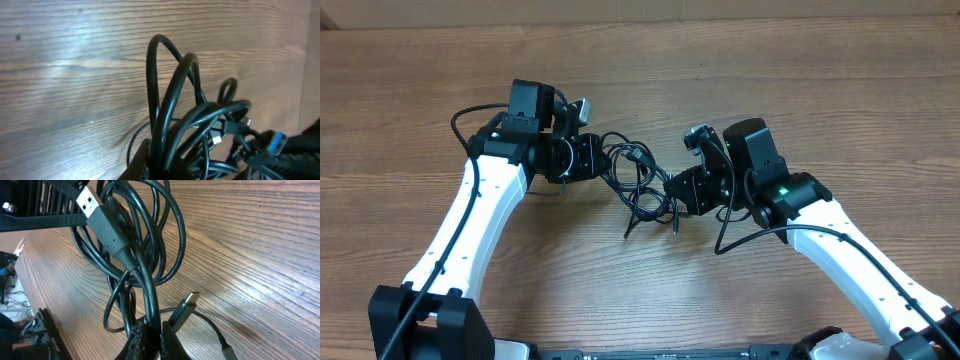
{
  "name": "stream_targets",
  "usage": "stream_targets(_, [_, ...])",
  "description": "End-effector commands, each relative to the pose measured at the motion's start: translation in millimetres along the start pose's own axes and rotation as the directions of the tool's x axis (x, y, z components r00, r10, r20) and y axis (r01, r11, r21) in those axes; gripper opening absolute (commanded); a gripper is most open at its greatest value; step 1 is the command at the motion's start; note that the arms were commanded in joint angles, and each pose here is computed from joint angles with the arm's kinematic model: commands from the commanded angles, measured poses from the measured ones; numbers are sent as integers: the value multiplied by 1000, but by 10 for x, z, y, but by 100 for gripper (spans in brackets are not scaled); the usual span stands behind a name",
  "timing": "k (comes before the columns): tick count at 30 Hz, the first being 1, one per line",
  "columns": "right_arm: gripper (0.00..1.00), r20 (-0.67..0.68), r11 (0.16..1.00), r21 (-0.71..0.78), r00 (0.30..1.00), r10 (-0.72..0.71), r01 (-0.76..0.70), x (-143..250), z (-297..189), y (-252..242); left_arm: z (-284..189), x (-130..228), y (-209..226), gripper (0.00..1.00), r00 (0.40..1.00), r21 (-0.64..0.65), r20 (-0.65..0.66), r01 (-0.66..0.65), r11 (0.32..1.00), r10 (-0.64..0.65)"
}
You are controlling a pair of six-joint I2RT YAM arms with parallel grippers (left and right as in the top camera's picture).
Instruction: Untangle cables
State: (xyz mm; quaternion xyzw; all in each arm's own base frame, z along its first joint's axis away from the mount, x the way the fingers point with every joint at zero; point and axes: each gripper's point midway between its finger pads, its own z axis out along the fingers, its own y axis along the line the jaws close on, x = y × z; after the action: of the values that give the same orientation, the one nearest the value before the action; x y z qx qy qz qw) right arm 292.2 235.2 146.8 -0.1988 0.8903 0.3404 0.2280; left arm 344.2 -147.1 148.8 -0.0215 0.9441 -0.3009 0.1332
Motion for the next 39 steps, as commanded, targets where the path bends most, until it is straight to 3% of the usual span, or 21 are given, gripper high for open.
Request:
stream_targets(1, [4,-3,1000,10,1000,0,0,-21,-19,-6,-166,-229,308,4,981,-165,137,163,973,-141])
stream_targets(4, [4,-2,1000,10,1000,0,0,-22,-19,-8,-185,-223,400,4,954,-197,171,278,940,-246])
stream_targets(9, [4,-2,1000,10,1000,0,0,-22,-19,-8,-186,-225,405,4,932,-186,186,344,920,-310])
stream_targets(20, [6,-1,1000,17,1000,0,0,-24,-19,-20,-184,-223,404,4,932,-186,185,344,920,-311])
stream_targets(29, [33,-1,1000,17,1000,0,0,-24,-19,-20,-184,-223,404,4,933,-187,185,341,921,-308])
stream_targets(39, [38,-2,1000,17,1000,0,0,-23,-19,-19,-172,-193,367,4,949,-177,156,300,937,-274])
